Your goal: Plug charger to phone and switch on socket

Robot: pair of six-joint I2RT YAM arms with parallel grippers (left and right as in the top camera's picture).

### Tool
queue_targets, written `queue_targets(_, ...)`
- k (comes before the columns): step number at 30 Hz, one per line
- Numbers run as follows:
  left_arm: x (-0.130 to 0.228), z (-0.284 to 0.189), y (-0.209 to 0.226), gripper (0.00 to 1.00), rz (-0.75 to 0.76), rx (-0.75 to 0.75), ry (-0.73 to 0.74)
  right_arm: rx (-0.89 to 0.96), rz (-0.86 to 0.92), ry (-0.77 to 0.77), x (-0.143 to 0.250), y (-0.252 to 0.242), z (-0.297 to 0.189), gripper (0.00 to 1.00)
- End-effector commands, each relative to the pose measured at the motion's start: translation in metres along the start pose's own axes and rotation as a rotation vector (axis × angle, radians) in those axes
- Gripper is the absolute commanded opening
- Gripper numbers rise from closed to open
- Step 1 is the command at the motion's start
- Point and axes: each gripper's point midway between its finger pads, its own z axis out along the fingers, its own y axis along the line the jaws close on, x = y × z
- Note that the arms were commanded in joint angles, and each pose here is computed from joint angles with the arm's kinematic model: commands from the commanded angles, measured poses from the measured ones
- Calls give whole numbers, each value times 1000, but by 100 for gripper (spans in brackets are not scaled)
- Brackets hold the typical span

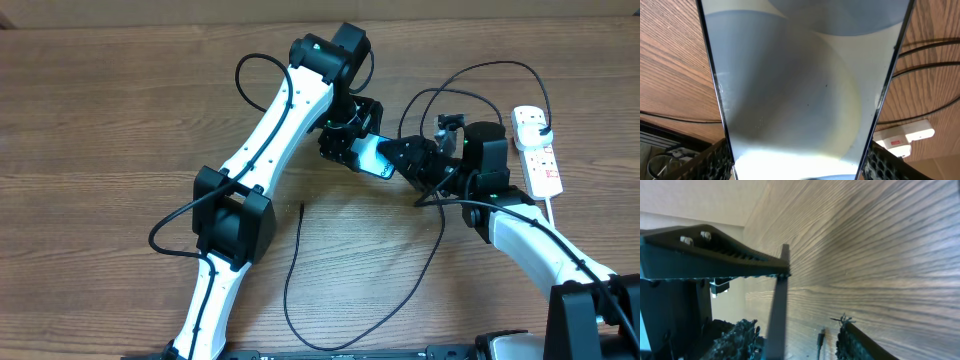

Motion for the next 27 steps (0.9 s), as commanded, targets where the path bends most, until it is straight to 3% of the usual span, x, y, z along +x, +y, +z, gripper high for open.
queue_targets(1, 4, -6, -3, 4, -6, 21, -23, -19, -52, -13, -4, 13, 3, 50)
queue_targets(10, 7, -4, -2, 4, -2, 14, -23, -17, -61, -19, -3, 15, 5, 22)
queue_targets(27, 18, -1, 0, 4, 16, 5, -3, -17, -61, -20, -3, 15, 5, 20)
